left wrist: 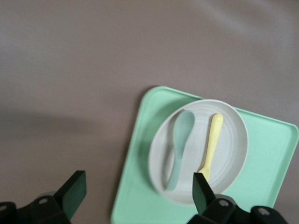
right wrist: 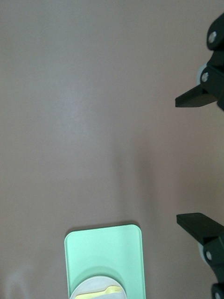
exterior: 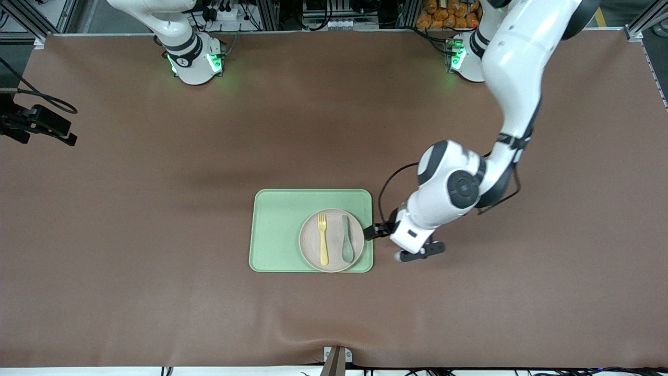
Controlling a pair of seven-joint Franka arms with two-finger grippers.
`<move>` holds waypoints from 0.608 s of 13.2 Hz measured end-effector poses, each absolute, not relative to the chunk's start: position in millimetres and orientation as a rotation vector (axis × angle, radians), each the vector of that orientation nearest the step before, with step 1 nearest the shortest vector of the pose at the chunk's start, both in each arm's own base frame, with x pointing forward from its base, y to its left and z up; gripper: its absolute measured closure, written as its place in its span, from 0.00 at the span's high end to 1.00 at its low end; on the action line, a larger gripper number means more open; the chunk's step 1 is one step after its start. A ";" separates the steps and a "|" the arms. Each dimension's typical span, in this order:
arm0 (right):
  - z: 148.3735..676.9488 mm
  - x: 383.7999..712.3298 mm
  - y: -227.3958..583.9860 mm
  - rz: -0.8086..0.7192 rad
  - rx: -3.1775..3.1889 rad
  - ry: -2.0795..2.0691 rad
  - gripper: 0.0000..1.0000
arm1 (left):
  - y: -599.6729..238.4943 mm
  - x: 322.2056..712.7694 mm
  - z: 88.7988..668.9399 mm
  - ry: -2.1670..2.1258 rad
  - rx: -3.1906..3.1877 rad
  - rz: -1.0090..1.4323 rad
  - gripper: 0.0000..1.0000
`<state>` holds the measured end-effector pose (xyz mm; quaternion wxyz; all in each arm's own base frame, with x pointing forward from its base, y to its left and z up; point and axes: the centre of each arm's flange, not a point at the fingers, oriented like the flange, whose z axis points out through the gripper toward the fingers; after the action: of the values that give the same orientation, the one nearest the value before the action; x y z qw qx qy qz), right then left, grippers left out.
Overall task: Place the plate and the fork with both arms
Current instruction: 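Withdraw the left gripper while the right gripper moves out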
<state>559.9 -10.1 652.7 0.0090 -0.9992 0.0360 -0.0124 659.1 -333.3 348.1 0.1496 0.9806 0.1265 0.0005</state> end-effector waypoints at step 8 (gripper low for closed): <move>608.4 590.6 -4.9 0.013 -3.123 0.099 1.00 | -121.2 657.0 515.2 0.629 2.947 -0.002 1.00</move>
<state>590.6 -4.9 608.4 0.0084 -0.9995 0.0316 0.0041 657.0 -121.2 515.2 0.0640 0.9760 0.2082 -0.0006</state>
